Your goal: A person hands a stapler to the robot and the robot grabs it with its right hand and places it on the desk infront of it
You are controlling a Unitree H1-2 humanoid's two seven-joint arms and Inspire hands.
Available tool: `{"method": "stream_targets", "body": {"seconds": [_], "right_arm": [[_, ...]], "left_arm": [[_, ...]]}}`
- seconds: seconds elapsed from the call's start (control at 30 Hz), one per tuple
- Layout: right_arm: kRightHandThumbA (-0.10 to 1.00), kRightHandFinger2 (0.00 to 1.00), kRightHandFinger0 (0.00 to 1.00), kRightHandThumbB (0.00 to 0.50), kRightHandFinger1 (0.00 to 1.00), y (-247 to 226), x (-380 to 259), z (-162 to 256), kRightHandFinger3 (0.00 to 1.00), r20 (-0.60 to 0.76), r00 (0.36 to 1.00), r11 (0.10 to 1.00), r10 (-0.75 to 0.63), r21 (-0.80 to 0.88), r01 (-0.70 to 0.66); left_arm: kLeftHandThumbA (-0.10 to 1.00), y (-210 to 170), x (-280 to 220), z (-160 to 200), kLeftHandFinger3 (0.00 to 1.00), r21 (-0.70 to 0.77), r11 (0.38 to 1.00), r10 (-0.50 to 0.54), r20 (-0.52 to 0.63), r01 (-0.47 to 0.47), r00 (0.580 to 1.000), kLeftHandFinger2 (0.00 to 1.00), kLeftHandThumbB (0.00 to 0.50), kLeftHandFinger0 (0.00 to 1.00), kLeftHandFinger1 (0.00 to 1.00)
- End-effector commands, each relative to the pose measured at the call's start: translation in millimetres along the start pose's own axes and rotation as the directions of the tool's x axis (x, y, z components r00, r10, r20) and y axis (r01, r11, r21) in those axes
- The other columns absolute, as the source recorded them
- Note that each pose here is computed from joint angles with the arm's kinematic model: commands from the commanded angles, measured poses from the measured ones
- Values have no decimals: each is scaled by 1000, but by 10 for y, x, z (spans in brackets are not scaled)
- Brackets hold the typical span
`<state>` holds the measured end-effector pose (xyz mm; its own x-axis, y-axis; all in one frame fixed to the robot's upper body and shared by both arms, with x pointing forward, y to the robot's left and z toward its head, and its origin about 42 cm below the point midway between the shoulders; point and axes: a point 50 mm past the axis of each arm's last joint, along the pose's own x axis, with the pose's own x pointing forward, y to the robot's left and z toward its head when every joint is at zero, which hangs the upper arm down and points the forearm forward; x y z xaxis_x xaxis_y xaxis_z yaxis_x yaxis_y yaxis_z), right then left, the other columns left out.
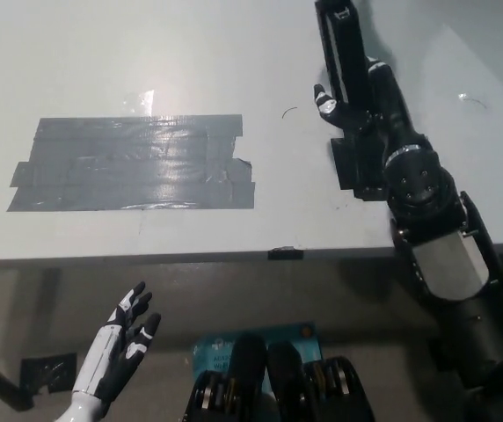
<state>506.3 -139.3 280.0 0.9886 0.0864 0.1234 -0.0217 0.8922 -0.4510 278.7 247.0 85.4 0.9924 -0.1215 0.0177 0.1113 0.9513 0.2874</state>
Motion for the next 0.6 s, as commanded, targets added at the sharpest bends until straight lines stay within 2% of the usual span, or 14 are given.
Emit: {"method": "stream_targets", "body": {"seconds": [0.0, 0.07, 0.23, 0.27, 0.3, 0.37, 0.47, 0.53, 0.57], "right_arm": [[83, 713, 2, 154, 381, -129, -4, 409, 740, 98, 990, 991, 97, -99, -87], [90, 744, 38, 143, 416, -129, 2, 465, 800, 81, 985, 981, 154, -136, -142], [18, 641, 5, 151, 366, -52, 4, 455, 747, 52, 958, 931, 283, -257, -261], [-24, 662, 9, 153, 383, -38, 1, 438, 751, 46, 955, 923, 294, -271, -272], [-66, 746, 30, 154, 438, -14, -1, 403, 790, 30, 948, 907, 317, -303, -294], [-99, 830, 60, 153, 508, 17, 5, 348, 838, 5, 938, 876, 348, -358, -323], [-100, 883, 70, 149, 547, 60, -7, 223, 864, -35, 920, 828, 389, -423, -367], [-100, 922, 129, 152, 630, 54, -14, 102, 915, -87, 902, 778, 423, -475, -411], [-100, 932, 143, 148, 641, 33, -6, 19, 912, -137, 885, 732, 444, -514, -447]], "left_arm": [[852, 68, 21, 104, 1000, 26, 1000, -7, 51, 5, 999, 997, 448, 894, 1000], [847, 75, 42, 118, 1000, 19, 1000, -4, 50, 3, 999, 998, 464, 906, 1000], [836, 73, 53, 131, 1000, 14, 1000, -4, 53, 3, 999, 995, 456, 916, 1000], [835, 72, 52, 134, 1000, 14, 1000, -5, 51, 4, 999, 996, 461, 916, 1000], [838, 70, 57, 140, 1000, 22, 1000, -7, 51, 6, 999, 997, 454, 909, 1000], [824, 71, 64, 137, 1000, 36, 999, -12, 63, 10, 998, 995, 429, 884, 1000], [814, 67, 36, 123, 1000, 40, 999, -16, 59, 14, 998, 988, 432, 876, 1000], [790, 58, 19, 112, 1000, 40, 999, -19, 54, 17, 998, 987, 425, 864, 1000], [786, 56, 17, 110, 1000, 39, 999, -18, 53, 16, 998, 987, 425, 861, 1000]]}}
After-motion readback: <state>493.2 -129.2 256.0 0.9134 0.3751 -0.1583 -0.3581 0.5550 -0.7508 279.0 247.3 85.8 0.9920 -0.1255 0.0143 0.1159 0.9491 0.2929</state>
